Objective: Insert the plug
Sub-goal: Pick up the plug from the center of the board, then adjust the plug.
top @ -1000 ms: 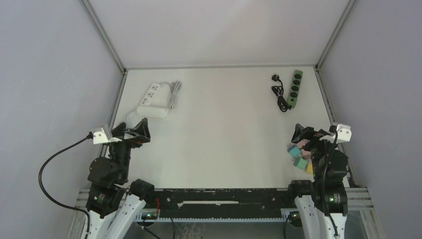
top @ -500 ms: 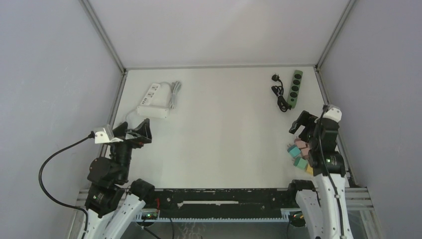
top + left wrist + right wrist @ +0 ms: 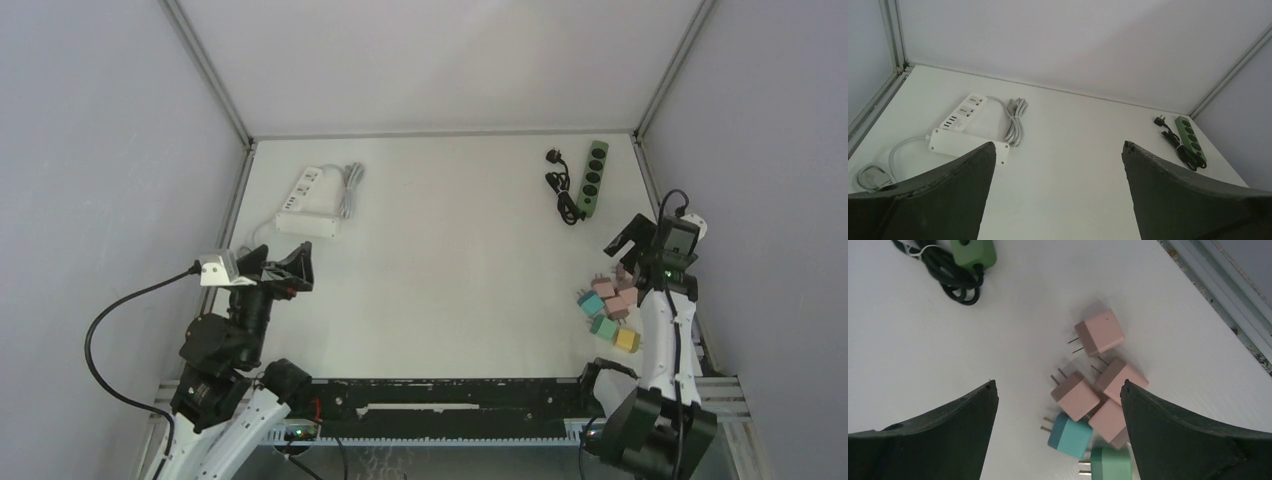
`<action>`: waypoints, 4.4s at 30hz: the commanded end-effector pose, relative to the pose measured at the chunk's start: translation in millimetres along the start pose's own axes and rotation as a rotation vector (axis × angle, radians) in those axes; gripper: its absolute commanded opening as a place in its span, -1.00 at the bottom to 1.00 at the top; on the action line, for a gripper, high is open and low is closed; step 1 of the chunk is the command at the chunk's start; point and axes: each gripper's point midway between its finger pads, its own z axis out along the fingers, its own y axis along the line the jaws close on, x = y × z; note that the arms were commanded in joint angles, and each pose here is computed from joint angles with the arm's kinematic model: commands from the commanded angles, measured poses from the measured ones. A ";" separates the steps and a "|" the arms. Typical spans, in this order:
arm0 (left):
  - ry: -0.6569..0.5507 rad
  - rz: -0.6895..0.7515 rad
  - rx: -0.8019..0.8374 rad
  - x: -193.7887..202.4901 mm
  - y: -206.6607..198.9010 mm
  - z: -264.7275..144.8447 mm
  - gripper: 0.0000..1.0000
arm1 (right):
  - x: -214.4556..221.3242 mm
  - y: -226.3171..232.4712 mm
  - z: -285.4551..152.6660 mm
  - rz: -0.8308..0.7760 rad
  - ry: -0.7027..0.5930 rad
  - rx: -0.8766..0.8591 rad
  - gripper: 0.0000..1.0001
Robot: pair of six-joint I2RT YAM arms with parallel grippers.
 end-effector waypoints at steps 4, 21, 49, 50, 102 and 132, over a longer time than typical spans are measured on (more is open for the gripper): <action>-0.026 0.015 0.010 -3.5 -1.8 2.5 1.00 | -26.4 -12.0 43.7 0.104 -0.004 -0.005 0.93; -0.033 0.014 0.006 -4.8 -0.1 0.6 1.00 | -7.9 -31.3 107.5 0.133 0.232 -0.017 0.91; -0.046 0.005 0.024 -8.6 -1.8 -3.4 1.00 | 24.0 -14.0 109.6 0.038 0.346 -0.036 0.64; -0.046 0.005 0.025 -8.5 -1.9 -3.5 1.00 | 24.3 -15.0 110.4 0.038 0.346 -0.032 0.64; 0.151 -0.060 0.126 13.8 -37.7 9.4 1.00 | 40.9 168.6 -6.7 -0.328 0.209 -0.478 -0.07; 0.579 -0.411 0.523 97.0 -162.4 36.2 1.00 | 137.8 269.0 -165.8 -0.633 -0.134 -1.085 -0.06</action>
